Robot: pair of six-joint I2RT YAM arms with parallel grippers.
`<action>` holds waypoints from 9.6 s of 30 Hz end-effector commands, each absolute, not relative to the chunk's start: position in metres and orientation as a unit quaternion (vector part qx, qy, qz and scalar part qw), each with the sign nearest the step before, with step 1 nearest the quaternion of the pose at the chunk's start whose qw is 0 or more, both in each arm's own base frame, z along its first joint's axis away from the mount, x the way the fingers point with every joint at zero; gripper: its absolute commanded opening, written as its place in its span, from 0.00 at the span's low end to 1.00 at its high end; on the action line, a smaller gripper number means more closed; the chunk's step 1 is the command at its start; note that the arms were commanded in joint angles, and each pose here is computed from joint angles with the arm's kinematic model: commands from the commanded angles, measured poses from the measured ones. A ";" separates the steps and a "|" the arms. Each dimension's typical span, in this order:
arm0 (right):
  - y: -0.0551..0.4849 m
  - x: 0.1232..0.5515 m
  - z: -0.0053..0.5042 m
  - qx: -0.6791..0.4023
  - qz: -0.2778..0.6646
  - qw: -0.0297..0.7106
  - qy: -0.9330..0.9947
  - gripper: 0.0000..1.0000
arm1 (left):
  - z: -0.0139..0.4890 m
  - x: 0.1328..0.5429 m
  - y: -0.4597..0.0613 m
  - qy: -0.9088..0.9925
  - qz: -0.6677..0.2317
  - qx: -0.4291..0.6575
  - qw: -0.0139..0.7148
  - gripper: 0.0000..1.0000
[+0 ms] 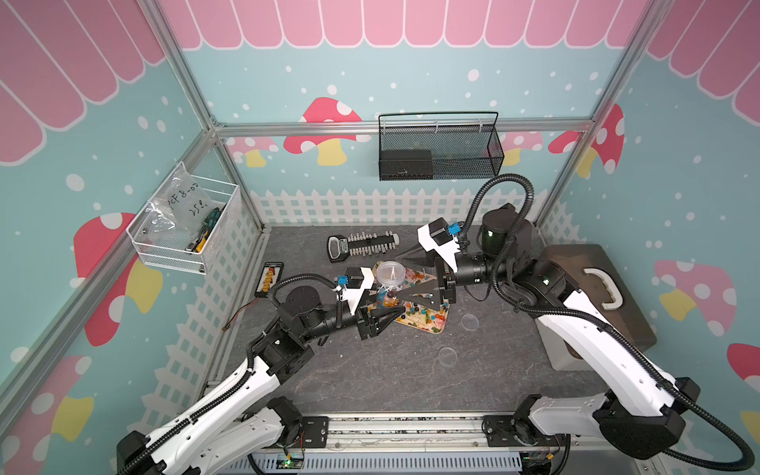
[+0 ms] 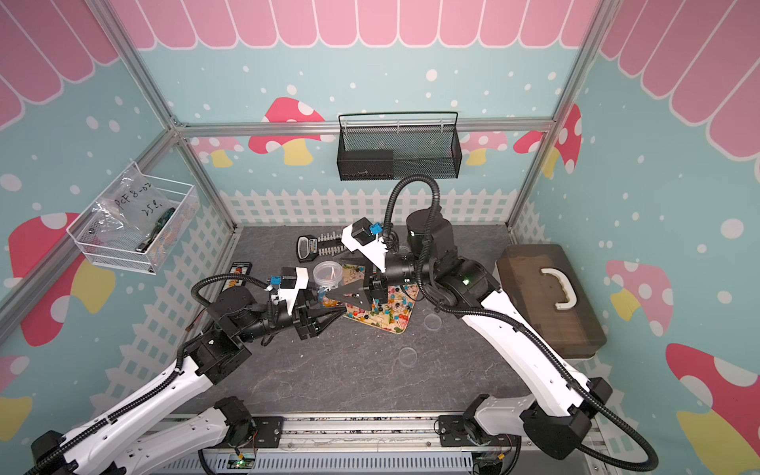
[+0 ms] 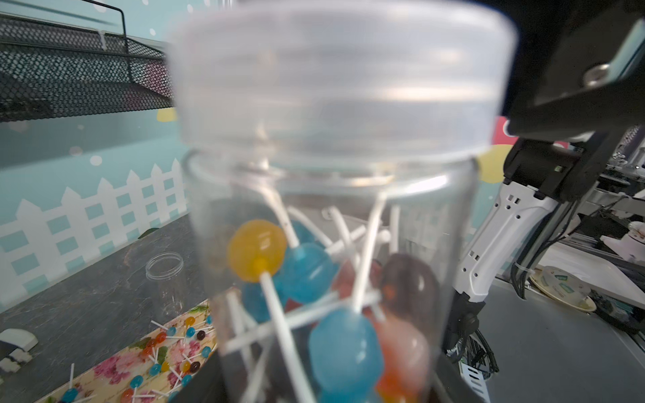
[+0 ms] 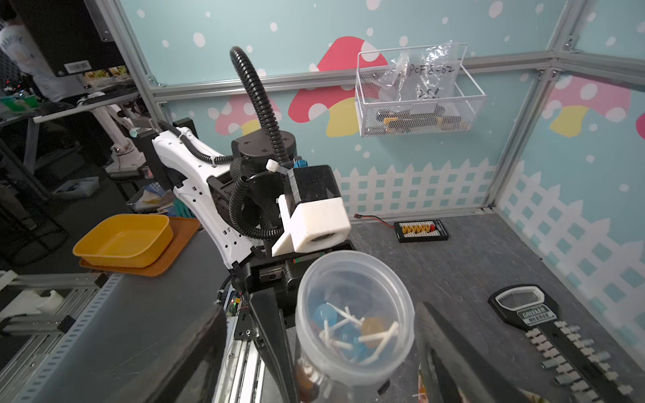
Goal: Pour the candies out of the jar
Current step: Unscrew the lid from the jar.
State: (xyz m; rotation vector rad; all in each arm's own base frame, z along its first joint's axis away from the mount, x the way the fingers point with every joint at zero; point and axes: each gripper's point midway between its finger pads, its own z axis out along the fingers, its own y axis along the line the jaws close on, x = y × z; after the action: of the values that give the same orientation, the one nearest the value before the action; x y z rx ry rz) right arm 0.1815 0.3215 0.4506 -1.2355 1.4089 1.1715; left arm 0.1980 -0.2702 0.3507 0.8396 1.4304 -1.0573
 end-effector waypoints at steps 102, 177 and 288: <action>0.349 0.209 0.433 -0.374 0.450 0.411 0.699 0.60 | 0.343 0.204 -0.262 0.623 -0.423 0.341 0.563 0.59; 0.319 0.208 0.443 -0.357 0.466 0.386 0.712 0.80 | 0.344 0.194 -0.272 0.614 -0.444 0.375 0.534 0.59; 0.338 0.202 0.428 -0.434 0.430 0.389 0.689 0.41 | 0.344 0.193 -0.260 0.621 -0.402 0.384 0.553 0.60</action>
State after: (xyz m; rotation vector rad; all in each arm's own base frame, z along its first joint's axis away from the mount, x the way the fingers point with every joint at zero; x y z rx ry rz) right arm 0.2114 0.3358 0.4173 -0.9647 1.8738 1.1253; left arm 0.2026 -0.2604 0.3241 0.8920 1.5351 -0.9170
